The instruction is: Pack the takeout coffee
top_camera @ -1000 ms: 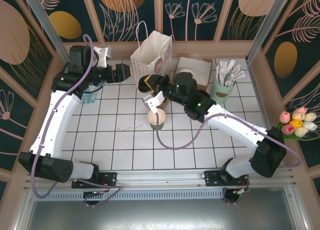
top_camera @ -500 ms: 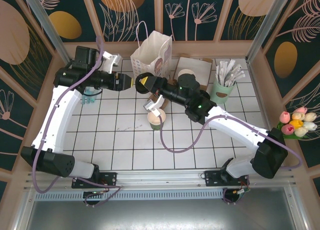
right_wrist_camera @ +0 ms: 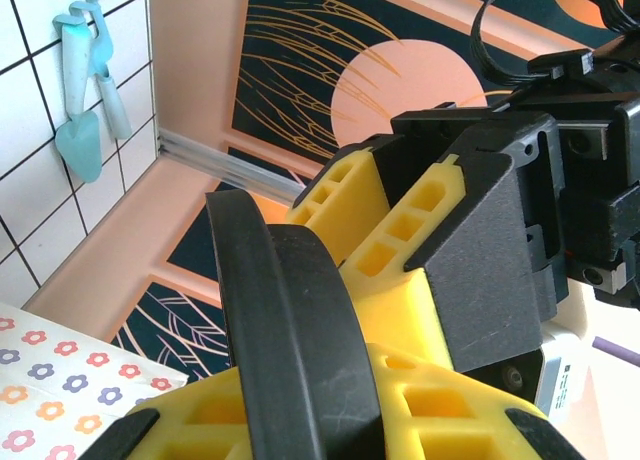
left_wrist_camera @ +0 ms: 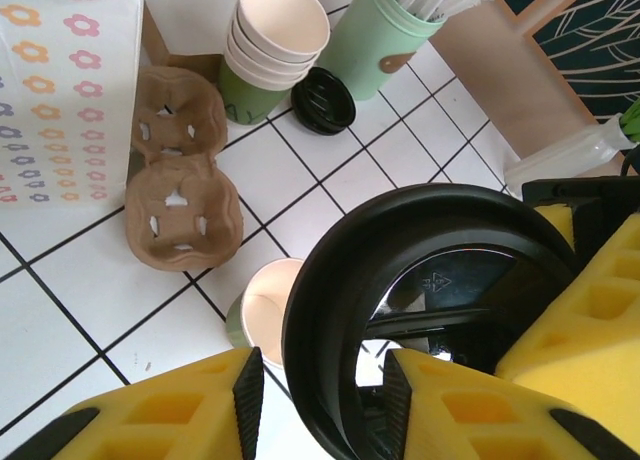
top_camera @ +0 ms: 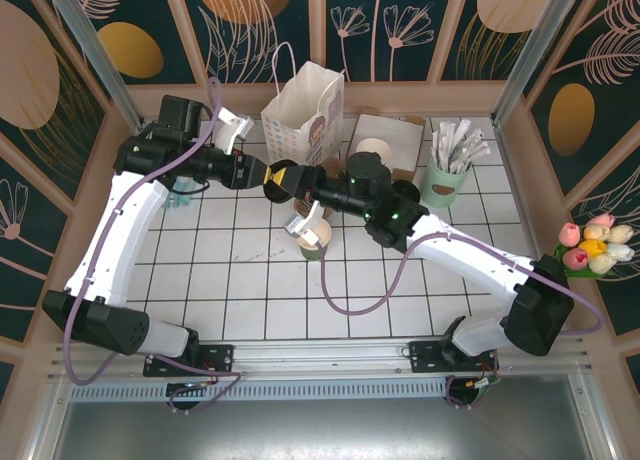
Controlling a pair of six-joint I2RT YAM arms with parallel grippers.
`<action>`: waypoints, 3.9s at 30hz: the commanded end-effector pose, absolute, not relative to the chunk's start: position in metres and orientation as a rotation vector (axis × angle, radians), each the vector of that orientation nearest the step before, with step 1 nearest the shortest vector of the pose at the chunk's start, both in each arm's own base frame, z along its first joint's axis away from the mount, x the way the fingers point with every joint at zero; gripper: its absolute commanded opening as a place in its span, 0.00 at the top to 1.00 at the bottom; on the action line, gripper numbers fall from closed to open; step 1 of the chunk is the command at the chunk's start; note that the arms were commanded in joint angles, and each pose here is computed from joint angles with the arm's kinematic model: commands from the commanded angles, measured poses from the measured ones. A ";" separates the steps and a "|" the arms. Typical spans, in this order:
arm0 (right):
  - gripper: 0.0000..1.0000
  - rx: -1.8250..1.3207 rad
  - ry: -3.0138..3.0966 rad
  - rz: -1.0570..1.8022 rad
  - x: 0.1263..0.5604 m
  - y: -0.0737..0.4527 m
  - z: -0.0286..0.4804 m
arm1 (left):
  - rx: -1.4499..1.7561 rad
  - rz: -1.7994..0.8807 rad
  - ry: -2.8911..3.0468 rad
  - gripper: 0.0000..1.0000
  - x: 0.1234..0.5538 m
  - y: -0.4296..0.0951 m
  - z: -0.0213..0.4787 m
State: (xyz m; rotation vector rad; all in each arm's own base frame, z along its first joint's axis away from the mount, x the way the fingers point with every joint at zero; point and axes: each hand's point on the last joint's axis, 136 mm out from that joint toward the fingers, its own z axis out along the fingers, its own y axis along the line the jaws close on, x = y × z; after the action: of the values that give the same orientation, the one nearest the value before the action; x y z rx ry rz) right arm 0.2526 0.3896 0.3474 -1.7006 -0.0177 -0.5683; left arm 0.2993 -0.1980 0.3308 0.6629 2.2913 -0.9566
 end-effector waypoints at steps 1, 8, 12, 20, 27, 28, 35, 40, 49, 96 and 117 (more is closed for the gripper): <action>1.00 -1.691 -0.200 -0.658 0.246 0.396 0.359 | 0.697 -0.949 2.304 0.62 0.294 -0.199 0.324; 1.00 -1.708 -0.264 -0.672 0.242 0.399 0.363 | 0.719 -0.954 2.320 0.65 0.287 -0.200 0.315; 1.00 -1.694 -0.315 -0.678 0.238 0.402 0.366 | 0.741 -0.989 2.300 0.72 0.283 -0.203 0.317; 1.00 -1.667 -0.352 -0.695 0.239 0.408 0.372 | 0.754 -1.012 2.301 0.95 0.282 -0.205 0.310; 0.98 -1.690 -0.305 -0.679 0.242 0.407 0.365 | 0.681 -0.882 2.304 1.00 0.294 -0.194 0.313; 0.96 -1.694 -0.296 -0.677 0.243 0.407 0.364 | 0.661 -0.843 2.306 1.00 0.298 -0.190 0.313; 0.59 -1.741 -0.154 -0.668 0.251 0.403 0.357 | 0.568 -0.718 2.286 1.00 0.320 -0.179 0.317; 0.08 -1.870 0.201 -0.575 0.262 0.394 0.341 | 0.494 -0.594 2.296 1.00 0.337 -0.165 0.318; 0.01 -1.848 0.602 -0.162 0.244 0.397 0.379 | 0.394 -0.521 2.311 1.00 0.355 -0.156 0.319; 0.02 0.171 2.296 1.115 0.276 0.231 0.197 | -0.164 -0.721 2.567 1.00 0.274 -0.236 0.185; 0.02 0.059 2.316 1.162 0.265 0.239 0.176 | -0.130 -0.583 2.722 1.00 0.274 -0.245 0.154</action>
State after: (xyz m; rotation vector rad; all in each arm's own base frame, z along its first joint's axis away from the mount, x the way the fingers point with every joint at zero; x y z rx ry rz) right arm 0.2650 0.2342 0.1706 0.0556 2.3413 1.1101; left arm 0.2783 -0.2450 0.1535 -0.1502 2.6996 -0.5977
